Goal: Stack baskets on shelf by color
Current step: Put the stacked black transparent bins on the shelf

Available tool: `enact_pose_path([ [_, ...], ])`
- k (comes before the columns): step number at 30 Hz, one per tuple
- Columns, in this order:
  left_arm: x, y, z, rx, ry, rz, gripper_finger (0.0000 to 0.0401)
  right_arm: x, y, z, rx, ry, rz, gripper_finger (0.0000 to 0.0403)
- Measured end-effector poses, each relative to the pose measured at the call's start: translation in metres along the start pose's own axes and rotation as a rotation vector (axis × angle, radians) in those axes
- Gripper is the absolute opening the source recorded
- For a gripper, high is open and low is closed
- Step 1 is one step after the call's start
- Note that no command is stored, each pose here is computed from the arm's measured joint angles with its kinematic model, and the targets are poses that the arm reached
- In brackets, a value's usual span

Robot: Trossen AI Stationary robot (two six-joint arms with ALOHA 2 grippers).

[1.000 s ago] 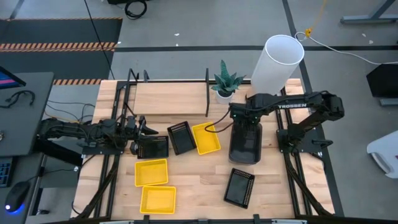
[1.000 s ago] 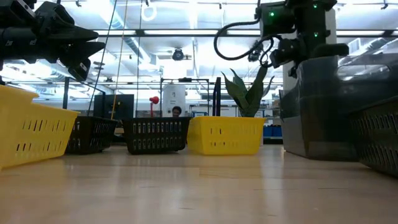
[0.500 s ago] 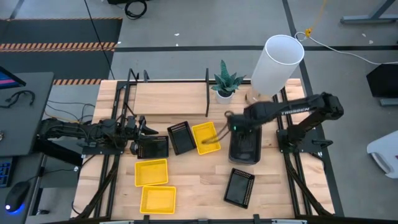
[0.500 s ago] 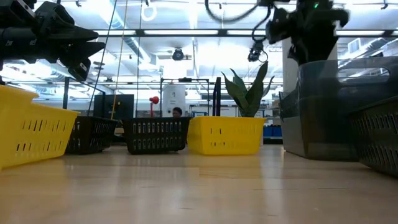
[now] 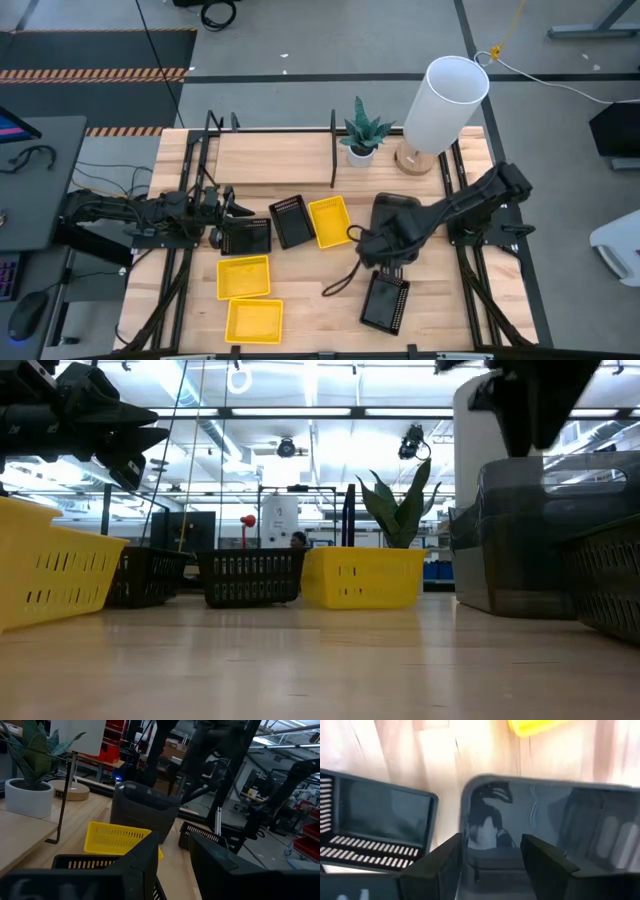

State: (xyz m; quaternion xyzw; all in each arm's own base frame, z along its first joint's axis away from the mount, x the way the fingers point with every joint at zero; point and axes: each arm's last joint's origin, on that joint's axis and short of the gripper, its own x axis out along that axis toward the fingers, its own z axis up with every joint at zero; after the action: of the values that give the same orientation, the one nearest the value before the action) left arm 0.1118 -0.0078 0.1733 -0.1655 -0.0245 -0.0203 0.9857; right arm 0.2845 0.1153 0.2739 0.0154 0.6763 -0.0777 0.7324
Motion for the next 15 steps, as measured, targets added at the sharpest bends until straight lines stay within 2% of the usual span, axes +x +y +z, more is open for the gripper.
enact_pose_path([
  [5,0.0,0.0,0.0,0.0,-0.001,0.0,0.0117,-0.009,0.015,0.01,-0.009,-0.03,-0.007,0.0206],
  [15,0.0,0.0,0.0,0.0,0.0,0.0,0.0117,0.017,0.025,-0.001,0.017,0.067,-0.063,0.0205],
])
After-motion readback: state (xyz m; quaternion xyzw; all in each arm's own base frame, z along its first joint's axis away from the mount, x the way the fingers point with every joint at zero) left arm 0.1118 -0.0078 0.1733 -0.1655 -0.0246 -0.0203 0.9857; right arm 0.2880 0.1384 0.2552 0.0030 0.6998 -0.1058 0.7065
